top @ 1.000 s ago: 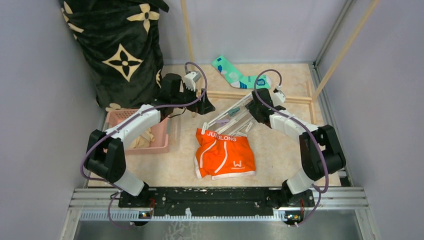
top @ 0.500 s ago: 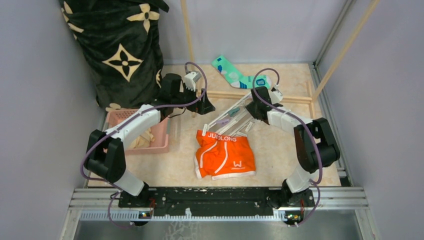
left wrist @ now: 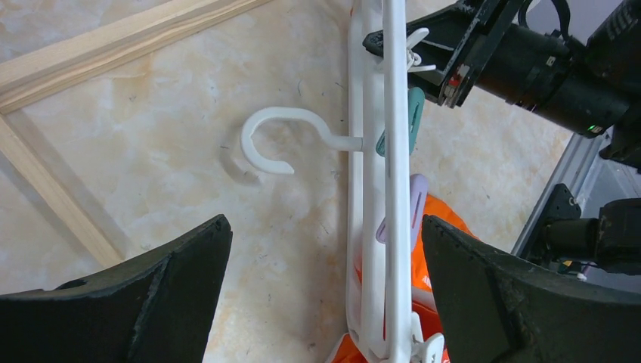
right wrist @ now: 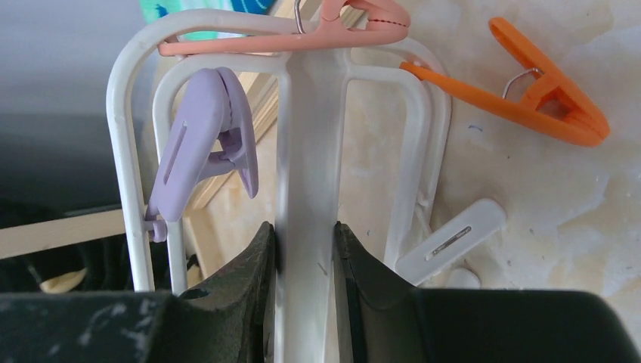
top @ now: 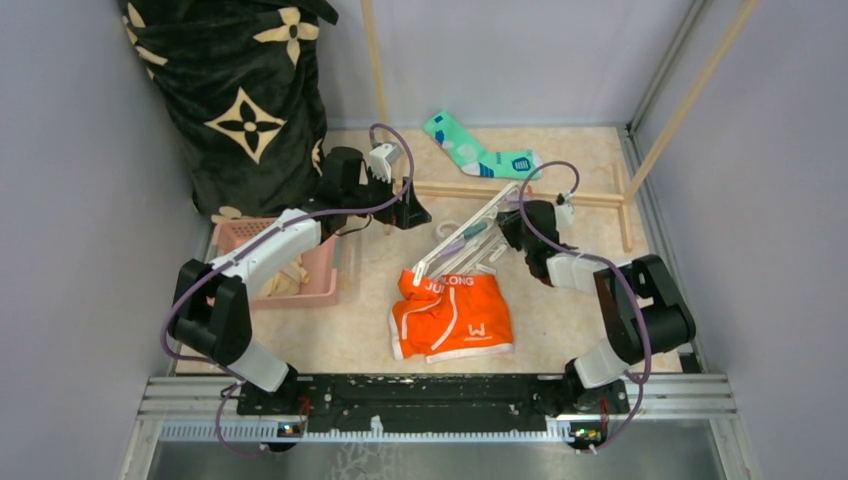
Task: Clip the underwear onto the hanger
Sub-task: Adjust the hanger at the center of the board.
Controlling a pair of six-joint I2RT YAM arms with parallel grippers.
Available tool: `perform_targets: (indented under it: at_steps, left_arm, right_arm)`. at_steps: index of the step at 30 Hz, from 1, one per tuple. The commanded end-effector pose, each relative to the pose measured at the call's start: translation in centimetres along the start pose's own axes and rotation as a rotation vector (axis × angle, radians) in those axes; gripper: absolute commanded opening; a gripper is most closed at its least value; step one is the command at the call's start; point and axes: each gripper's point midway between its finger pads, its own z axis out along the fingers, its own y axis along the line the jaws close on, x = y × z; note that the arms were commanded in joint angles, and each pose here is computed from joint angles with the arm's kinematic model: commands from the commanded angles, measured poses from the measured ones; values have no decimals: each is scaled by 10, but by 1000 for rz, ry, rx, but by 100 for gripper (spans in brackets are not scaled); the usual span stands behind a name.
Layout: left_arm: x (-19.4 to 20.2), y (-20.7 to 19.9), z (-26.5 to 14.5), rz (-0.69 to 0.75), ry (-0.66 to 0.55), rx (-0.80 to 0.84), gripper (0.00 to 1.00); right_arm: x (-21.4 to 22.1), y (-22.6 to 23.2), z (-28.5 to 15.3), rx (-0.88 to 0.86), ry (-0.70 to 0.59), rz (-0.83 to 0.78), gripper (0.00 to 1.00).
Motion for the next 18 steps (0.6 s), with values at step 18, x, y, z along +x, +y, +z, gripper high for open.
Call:
perform_targets:
  at_steps: [18]
  left_arm:
    - [11,-8,-2,-39,1,41,99]
  right_arm:
    - [-41,99,-86,-821,-208,129,0]
